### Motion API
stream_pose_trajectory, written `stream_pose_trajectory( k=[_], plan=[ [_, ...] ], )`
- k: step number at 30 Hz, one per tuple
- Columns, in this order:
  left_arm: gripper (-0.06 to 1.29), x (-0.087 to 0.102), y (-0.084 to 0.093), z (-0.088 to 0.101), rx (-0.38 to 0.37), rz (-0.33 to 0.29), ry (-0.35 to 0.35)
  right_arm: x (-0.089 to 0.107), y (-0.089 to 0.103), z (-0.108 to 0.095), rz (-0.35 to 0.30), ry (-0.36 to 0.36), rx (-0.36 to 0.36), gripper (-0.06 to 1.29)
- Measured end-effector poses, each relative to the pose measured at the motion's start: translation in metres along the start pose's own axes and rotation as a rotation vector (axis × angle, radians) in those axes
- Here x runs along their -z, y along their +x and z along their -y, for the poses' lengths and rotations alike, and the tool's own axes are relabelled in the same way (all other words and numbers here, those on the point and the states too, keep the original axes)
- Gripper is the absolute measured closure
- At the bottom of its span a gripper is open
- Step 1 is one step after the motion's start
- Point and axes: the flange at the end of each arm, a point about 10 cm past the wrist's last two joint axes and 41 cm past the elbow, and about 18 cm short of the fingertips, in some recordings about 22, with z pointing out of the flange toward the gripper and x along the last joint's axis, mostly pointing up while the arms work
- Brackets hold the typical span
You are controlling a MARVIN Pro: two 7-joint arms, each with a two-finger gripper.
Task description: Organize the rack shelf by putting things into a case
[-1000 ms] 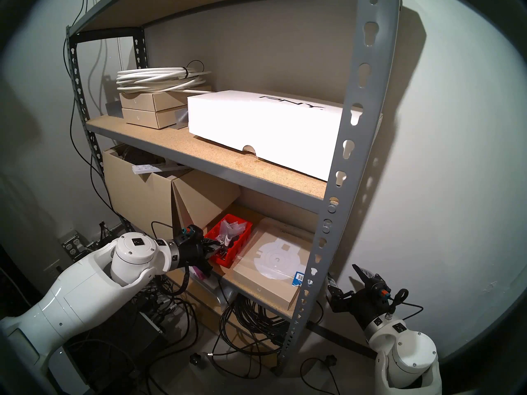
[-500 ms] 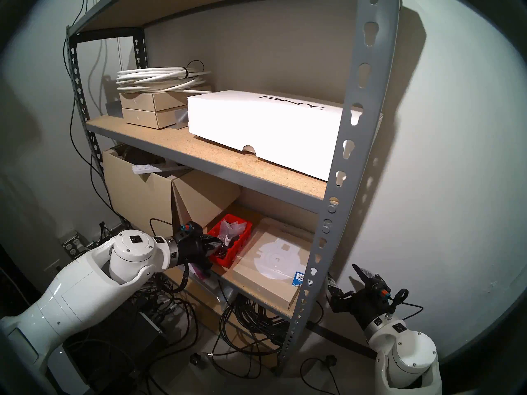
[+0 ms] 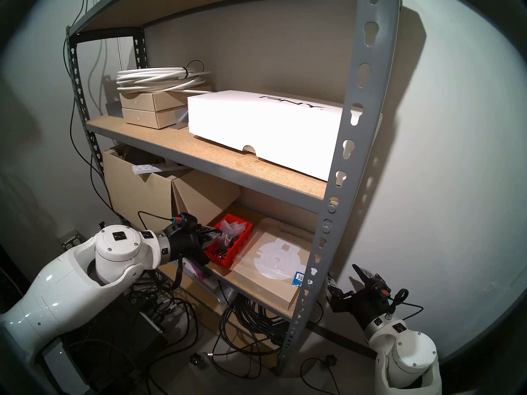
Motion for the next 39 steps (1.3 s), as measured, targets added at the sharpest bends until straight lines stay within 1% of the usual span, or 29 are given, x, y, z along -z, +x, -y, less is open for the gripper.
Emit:
stream_pose_trajectory(
  k=[5, 9, 21, 26, 30, 31, 32, 34, 35, 36, 37, 39],
  plan=[
    [1.09, 0.006, 0.009, -0.011, -0.001, -0.028, -0.018, 0.000, 0.000, 0.000, 0.000, 0.000, 0.000, 0.01],
    [1.09, 0.006, 0.013, -0.020, 0.001, -0.042, -0.035, 0.000, 0.000, 0.000, 0.000, 0.000, 0.000, 0.01],
    [1.09, -0.001, 0.025, -0.045, 0.014, -0.082, -0.083, 0.000, 0.000, 0.000, 0.000, 0.000, 0.000, 0.01],
    [1.08, -0.004, 0.026, -0.050, 0.014, -0.084, -0.090, 0.000, 0.000, 0.000, 0.000, 0.000, 0.000, 0.01],
    [1.08, -0.004, 0.027, -0.050, 0.008, -0.082, -0.083, 0.000, 0.000, 0.000, 0.000, 0.000, 0.000, 0.01],
    [1.06, -0.004, 0.027, -0.049, 0.005, -0.080, -0.079, 0.000, 0.000, 0.000, 0.000, 0.000, 0.000, 0.01],
    [1.02, -0.004, 0.028, -0.049, 0.004, -0.080, -0.077, 0.000, 0.000, 0.000, 0.000, 0.000, 0.000, 0.01],
    [0.43, -0.003, 0.028, -0.048, 0.002, -0.078, -0.073, 0.000, 0.000, 0.000, 0.000, 0.000, 0.000, 0.01],
    [0.16, -0.003, 0.028, -0.048, 0.001, -0.077, -0.072, 0.000, 0.000, 0.000, 0.000, 0.000, 0.000, 0.01],
    [0.04, -0.003, 0.028, -0.048, 0.000, -0.076, -0.071, 0.000, 0.000, 0.000, 0.000, 0.000, 0.000, 0.01],
    [0.01, -0.003, 0.028, -0.047, -0.001, -0.076, -0.069, 0.000, 0.000, 0.000, 0.000, 0.000, 0.000, 0.01],
    [0.01, -0.003, 0.028, -0.047, -0.002, -0.075, -0.068, 0.000, 0.000, 0.000, 0.000, 0.000, 0.000, 0.01]
  ],
)
